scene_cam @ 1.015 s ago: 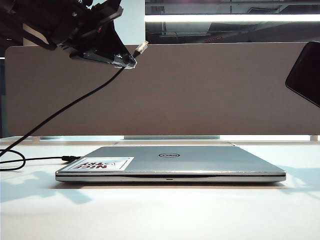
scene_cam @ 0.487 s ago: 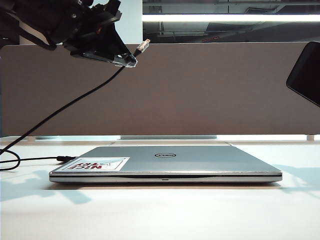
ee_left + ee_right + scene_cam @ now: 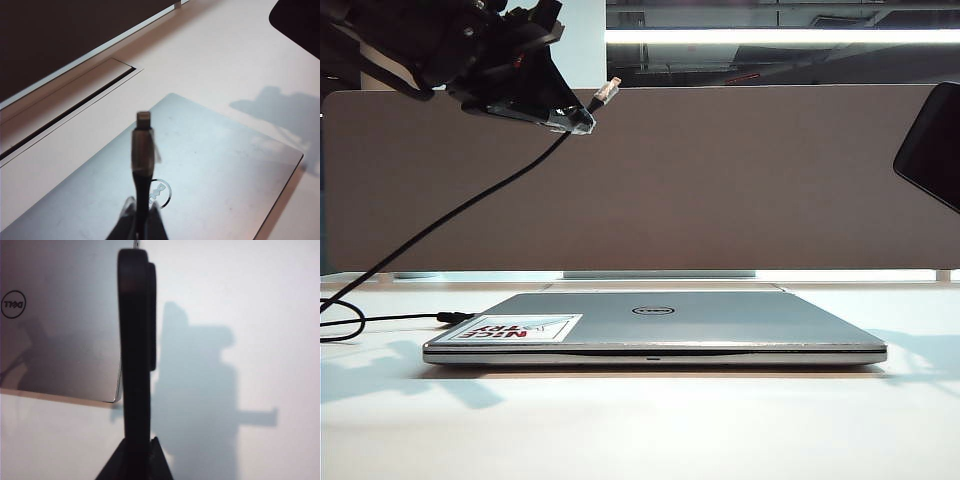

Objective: Pick up the charging cable and the phone, plug the charging cable into the charging port on the phone, and finally place them back on the table.

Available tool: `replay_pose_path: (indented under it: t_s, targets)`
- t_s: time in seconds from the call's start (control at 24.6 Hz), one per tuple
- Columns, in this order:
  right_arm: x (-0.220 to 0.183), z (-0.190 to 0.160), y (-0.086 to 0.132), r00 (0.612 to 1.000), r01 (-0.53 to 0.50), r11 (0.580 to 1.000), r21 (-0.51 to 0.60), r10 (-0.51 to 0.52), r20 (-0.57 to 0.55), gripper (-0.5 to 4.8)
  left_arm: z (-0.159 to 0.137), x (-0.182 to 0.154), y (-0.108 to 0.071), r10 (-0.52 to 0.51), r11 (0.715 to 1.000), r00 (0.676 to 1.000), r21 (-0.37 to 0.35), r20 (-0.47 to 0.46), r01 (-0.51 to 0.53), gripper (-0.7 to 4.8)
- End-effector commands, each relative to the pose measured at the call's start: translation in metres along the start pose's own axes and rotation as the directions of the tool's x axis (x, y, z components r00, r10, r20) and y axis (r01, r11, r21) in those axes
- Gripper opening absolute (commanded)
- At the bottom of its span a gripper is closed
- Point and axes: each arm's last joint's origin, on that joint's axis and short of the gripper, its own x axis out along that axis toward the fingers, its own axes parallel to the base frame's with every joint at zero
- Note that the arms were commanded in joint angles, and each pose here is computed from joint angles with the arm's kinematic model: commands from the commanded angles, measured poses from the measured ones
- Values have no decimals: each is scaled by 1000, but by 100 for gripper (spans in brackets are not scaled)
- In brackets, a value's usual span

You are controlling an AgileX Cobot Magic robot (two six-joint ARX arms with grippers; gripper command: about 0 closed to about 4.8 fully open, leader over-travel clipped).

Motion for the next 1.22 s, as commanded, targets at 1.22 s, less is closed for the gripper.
replay_pose_path:
  t_s: [1.22]
  targets:
    - [19,-5,1,978,33,999,-32,-39,-206,-7,4,-1,0,0,988,1000,-155,19,3,-7]
